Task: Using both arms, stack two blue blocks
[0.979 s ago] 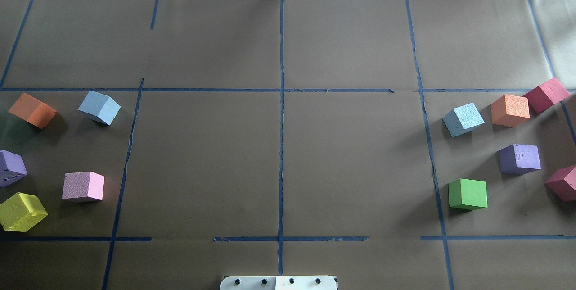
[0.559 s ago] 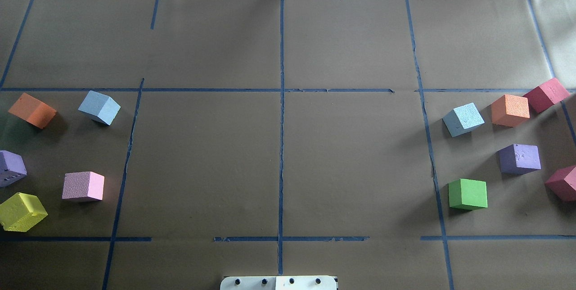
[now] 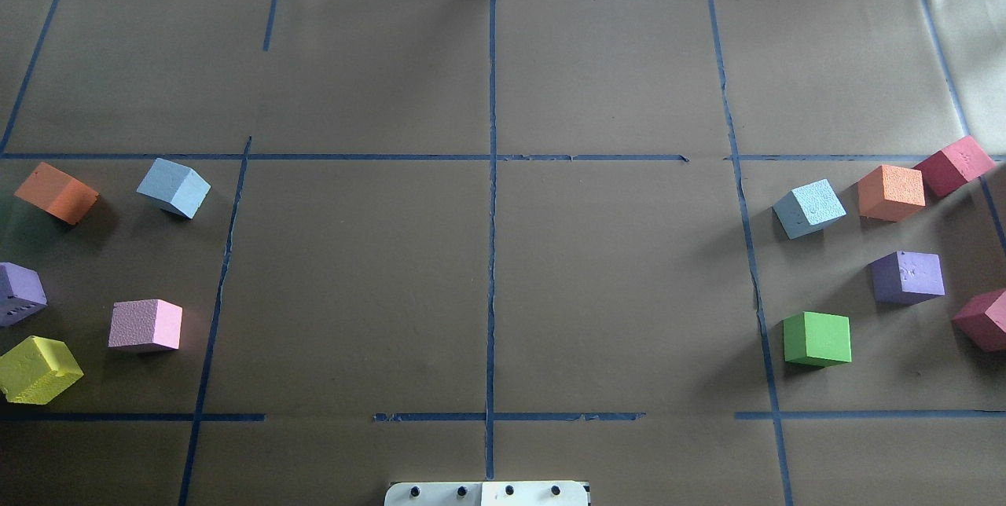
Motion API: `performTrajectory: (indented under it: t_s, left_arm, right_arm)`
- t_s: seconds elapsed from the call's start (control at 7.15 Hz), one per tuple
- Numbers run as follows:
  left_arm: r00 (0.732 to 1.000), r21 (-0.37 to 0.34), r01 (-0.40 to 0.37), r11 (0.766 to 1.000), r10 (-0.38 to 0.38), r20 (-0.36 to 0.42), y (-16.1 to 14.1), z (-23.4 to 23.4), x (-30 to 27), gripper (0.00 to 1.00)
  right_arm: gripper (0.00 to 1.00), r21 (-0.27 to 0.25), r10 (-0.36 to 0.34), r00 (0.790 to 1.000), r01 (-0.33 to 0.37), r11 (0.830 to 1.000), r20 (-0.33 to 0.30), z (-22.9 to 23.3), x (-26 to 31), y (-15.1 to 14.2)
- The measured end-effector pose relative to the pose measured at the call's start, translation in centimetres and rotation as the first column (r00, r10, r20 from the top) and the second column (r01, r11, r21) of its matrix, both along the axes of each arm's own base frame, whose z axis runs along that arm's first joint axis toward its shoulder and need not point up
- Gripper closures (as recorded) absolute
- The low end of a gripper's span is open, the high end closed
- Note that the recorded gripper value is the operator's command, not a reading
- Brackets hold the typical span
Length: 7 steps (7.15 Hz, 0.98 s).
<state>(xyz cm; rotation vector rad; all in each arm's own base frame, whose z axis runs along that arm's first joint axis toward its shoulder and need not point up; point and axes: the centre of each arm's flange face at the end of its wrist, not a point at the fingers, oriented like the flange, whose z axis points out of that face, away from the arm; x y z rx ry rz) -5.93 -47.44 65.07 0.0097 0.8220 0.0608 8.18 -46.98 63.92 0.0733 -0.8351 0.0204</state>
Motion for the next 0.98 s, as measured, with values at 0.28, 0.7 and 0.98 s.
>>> performTrajectory:
  t_s: [0.28, 0.7, 0.98]
  left_arm:
    - [1.0, 0.006, 0.0, 1.0, 0.0, 0.0, -0.1, -0.3, 0.0, 0.0]
    - [1.0, 0.017, 0.0, 1.0, 0.0, 0.0, -0.2, -0.8, 0.0, 0.0]
    - [1.0, 0.02, 0.002, 1.0, -0.002, -0.001, -0.1, -0.9, -0.2, 0.0]
  right_arm:
    - [0.0, 0.094, -0.012, 1.0, 0.012, 0.995, -0.006, -4.7, -0.5, -3.5]
    - [0.0, 0.202, -0.081, 0.997, 0.08, 0.976, -0.003, -11.5, -4.9, -8.2]
    - [0.0, 0.129, -0.076, 0.997, 0.071, 0.989, 0.029, -14.6, -12.5, -8.8]
